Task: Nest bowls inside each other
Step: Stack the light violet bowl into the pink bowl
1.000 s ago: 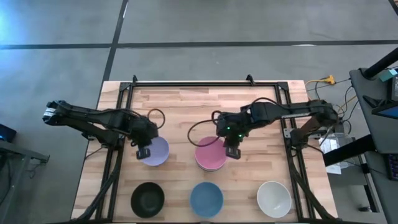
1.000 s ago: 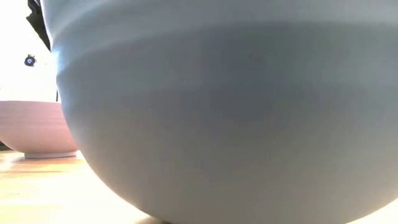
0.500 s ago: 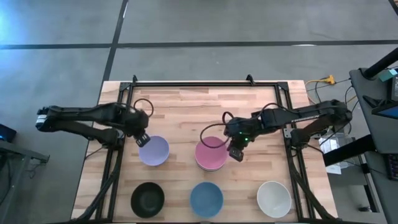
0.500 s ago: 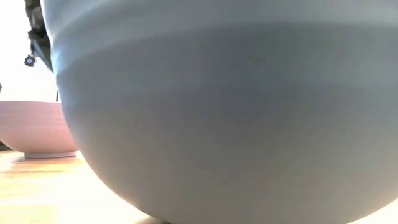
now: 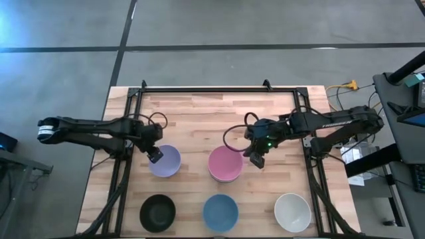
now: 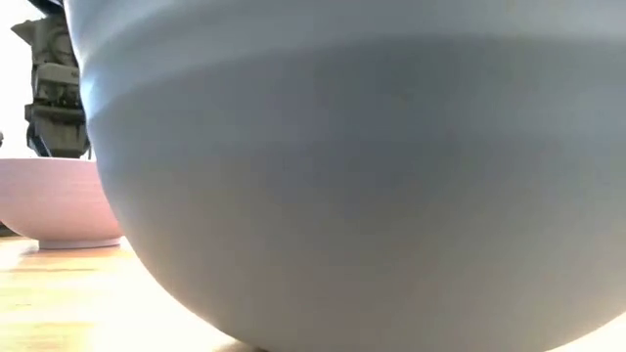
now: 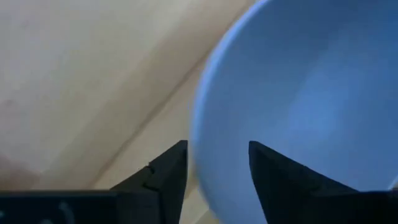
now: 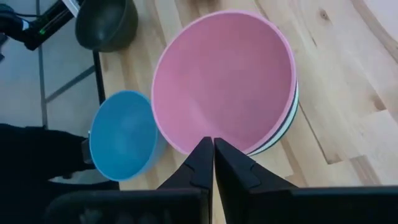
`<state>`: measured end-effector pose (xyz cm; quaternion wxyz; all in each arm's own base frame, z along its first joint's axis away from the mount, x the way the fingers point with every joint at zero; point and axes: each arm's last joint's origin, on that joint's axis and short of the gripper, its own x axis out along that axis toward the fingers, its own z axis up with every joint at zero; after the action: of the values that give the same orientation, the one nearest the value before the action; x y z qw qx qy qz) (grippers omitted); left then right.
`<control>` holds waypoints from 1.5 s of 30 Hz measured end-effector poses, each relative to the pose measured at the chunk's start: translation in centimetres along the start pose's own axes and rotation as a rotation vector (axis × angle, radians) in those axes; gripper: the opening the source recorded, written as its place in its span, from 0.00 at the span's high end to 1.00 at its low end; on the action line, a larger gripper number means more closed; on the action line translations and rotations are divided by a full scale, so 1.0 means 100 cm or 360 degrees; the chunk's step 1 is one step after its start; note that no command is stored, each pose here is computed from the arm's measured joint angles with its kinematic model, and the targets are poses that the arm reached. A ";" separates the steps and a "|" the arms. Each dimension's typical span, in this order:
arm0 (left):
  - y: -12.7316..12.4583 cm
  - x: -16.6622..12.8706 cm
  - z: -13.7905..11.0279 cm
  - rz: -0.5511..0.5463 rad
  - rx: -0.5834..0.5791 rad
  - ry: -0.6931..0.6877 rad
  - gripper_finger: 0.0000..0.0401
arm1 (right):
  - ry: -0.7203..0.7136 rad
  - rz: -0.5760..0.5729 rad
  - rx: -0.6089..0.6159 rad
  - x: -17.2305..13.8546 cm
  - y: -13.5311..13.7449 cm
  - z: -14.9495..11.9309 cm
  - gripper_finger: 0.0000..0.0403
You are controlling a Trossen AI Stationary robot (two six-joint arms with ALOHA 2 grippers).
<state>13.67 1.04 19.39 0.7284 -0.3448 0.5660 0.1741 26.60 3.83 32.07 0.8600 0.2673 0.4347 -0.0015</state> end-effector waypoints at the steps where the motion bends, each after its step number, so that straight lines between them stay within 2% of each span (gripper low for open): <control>1: 0.001 0.004 0.000 -0.0008 -0.0001 0.0016 0.62 | -0.0005 0.0000 0.0004 -0.001 0.000 0.000 0.98; 4: 0.003 0.014 -0.001 0.0016 -0.0011 0.0065 0.70 | -0.0015 0.0007 0.0003 -0.003 0.000 0.000 0.98; 10: 0.003 0.019 0.000 0.0004 -0.0015 0.0103 0.97 | -0.0023 0.0012 0.0002 -0.004 0.001 0.000 0.98; 15: -0.001 0.012 0.003 -0.0047 0.0001 0.0042 0.99 | -0.0025 0.0014 0.0000 -0.005 0.001 0.000 0.98; 19: -0.013 -0.008 0.011 -0.0167 0.0031 -0.0047 1.00 | -0.0026 0.0014 -0.0014 -0.005 0.001 0.000 0.98; 23: -0.030 -0.040 0.023 -0.0338 0.0137 -0.0272 1.00 | -0.0031 0.0007 -0.0052 -0.005 0.001 0.000 0.98; 30: -0.068 -0.091 0.056 -0.0860 0.0481 -0.1033 1.00 | -0.0230 -0.0161 -0.0222 -0.007 0.000 0.006 0.98; 34: -0.088 -0.115 0.073 -0.1198 0.0586 -0.1482 1.00 | -0.0449 -0.0025 -0.0332 -0.009 0.001 0.005 0.98; 36: -0.095 -0.125 0.079 -0.1381 0.0551 -0.1638 1.00 | -0.0608 0.0092 -0.0335 -0.013 -0.002 -0.001 0.98; 38: -0.101 -0.130 0.085 -0.1572 0.0465 -0.1703 1.00 | -0.0801 0.0237 -0.0298 -0.022 -0.007 -0.010 0.98; 41: -0.111 -0.132 0.088 -0.1828 0.0314 -0.1651 1.00 | -0.1089 0.0457 -0.0212 -0.036 -0.016 -0.028 0.98; 43: -0.122 -0.129 0.087 -0.1890 0.0272 -0.1550 1.00 | -0.1258 0.0605 -0.0157 -0.044 -0.024 -0.042 0.98; 45: -0.135 -0.123 0.084 -0.1861 0.0254 -0.1424 1.00 | -0.1446 0.0754 -0.0120 -0.054 -0.030 -0.053 0.98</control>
<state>24.63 -0.88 36.13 0.8861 -0.4321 -0.0500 -0.1600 18.57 2.45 32.19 0.9479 0.2996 -0.0556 0.0932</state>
